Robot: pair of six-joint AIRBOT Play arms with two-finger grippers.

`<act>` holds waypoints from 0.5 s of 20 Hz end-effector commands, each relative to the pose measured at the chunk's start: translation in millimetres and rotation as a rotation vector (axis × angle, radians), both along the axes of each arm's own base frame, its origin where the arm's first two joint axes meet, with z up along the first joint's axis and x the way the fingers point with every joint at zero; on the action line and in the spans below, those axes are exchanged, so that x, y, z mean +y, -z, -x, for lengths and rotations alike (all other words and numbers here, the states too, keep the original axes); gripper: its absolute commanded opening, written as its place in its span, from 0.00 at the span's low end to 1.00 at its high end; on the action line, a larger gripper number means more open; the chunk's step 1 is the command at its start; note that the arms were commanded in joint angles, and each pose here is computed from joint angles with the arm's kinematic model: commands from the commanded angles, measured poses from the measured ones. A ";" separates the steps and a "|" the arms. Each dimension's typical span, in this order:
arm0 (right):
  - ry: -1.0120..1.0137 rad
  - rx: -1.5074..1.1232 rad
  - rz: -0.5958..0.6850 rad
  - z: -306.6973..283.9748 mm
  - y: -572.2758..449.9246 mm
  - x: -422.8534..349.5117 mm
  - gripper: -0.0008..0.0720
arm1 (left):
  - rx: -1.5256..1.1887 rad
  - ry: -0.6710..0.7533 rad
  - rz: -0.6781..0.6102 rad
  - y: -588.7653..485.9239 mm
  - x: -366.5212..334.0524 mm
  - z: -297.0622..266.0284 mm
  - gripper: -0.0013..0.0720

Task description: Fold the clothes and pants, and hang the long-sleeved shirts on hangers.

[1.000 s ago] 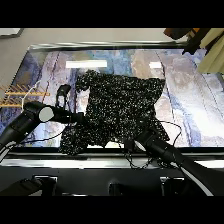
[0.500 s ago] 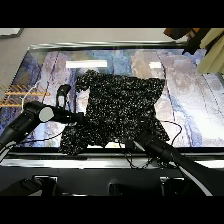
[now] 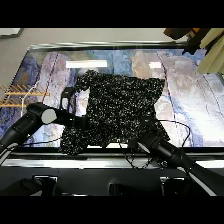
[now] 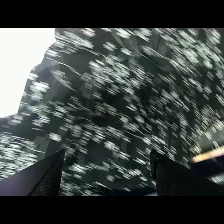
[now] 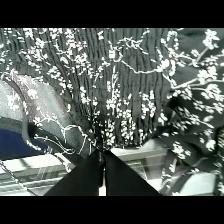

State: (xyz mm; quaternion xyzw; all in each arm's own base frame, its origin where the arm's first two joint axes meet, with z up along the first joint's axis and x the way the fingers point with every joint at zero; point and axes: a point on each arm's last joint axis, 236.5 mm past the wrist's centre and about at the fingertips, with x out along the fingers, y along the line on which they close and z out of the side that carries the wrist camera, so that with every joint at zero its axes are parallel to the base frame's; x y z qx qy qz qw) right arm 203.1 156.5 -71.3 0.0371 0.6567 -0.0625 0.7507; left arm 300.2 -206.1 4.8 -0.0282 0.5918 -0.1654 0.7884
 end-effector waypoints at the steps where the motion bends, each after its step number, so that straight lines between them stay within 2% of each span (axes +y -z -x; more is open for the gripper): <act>1: 0.003 0.001 0.004 3.1 -5.0 -3.2 0.06 | 0.048 0.090 0.017 7.8 -30.7 31.3 0.86; 4: 0.003 0.004 0.005 3.5 -5.0 -3.5 0.06 | 0.128 0.053 0.020 29.5 -38.3 55.0 0.86; 7: 0.004 0.007 0.008 4.3 -4.9 -4.3 0.06 | 0.204 0.031 0.077 36.3 -49.0 72.6 0.87; 9: 0.004 0.006 0.008 4.2 -4.9 -4.2 0.06 | 0.191 0.047 0.074 36.6 -52.7 73.6 1.00; 10: 0.004 0.005 0.006 3.8 -4.9 -3.8 0.06 | 0.181 0.056 0.077 37.3 -56.7 73.4 1.00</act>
